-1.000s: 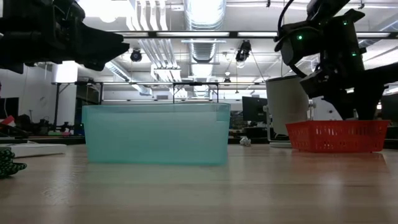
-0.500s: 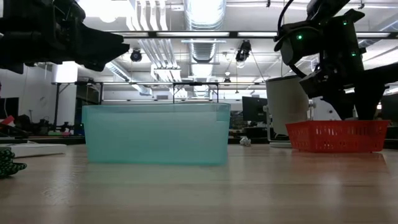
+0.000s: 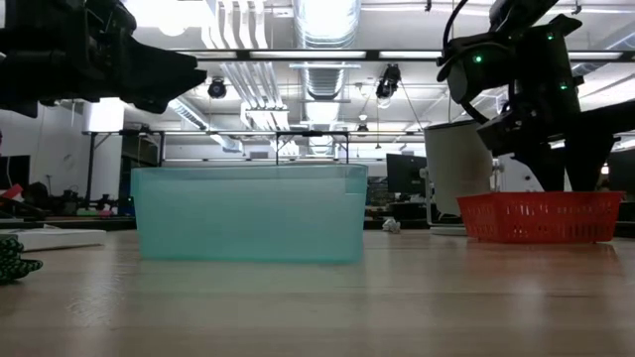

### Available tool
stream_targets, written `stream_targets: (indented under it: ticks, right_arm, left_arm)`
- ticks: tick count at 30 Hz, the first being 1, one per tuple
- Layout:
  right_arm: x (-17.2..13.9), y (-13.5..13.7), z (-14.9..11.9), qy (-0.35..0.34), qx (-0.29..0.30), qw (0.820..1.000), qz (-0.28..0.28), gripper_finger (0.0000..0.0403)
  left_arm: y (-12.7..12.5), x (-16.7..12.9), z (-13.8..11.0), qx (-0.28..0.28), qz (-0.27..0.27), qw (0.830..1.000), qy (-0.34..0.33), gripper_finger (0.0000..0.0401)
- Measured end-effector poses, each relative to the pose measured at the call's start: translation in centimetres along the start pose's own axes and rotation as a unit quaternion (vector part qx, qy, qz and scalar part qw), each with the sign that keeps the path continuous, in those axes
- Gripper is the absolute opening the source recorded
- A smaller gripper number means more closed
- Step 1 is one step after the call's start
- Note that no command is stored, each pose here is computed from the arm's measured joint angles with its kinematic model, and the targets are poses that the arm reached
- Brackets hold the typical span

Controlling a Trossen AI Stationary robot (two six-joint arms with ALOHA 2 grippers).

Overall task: Pick and place items into bin
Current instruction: Put the bottom right card reader box into the black basket

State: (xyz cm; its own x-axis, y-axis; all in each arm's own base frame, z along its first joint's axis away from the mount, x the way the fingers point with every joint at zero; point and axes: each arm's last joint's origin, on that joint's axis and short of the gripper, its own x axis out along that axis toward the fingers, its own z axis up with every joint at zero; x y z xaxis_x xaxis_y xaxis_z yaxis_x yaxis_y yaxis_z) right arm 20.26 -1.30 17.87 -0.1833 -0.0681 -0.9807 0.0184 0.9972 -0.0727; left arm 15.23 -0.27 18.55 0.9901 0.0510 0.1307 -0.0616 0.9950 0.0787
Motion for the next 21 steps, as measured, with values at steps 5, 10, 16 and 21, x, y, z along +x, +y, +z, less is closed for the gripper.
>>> stream_targets:
  ticks: [5,10,16,21]
  right_arm:
    - [-0.5,0.0,-0.2,-0.014,0.015,1.0,-0.001,0.0167]
    - [-2.1,-0.1,-0.9,-0.058,0.042,0.997,0.0,0.0148]
    - [-4.1,-0.3,-2.5,-0.125,0.131,0.983,0.012,0.0127]
    - [-5.3,0.0,-3.9,-0.171,0.186,0.967,0.039,0.0115]
  left_arm:
    - [0.0,0.0,0.0,0.0,0.0,1.0,0.0,0.0199]
    - [0.0,0.0,0.0,0.0,0.0,1.0,0.0,0.0199]
    - [0.0,0.0,0.0,0.0,0.001,1.0,0.0,0.0199]
    - [0.0,0.0,0.0,0.0,0.001,1.0,0.0,0.0199]
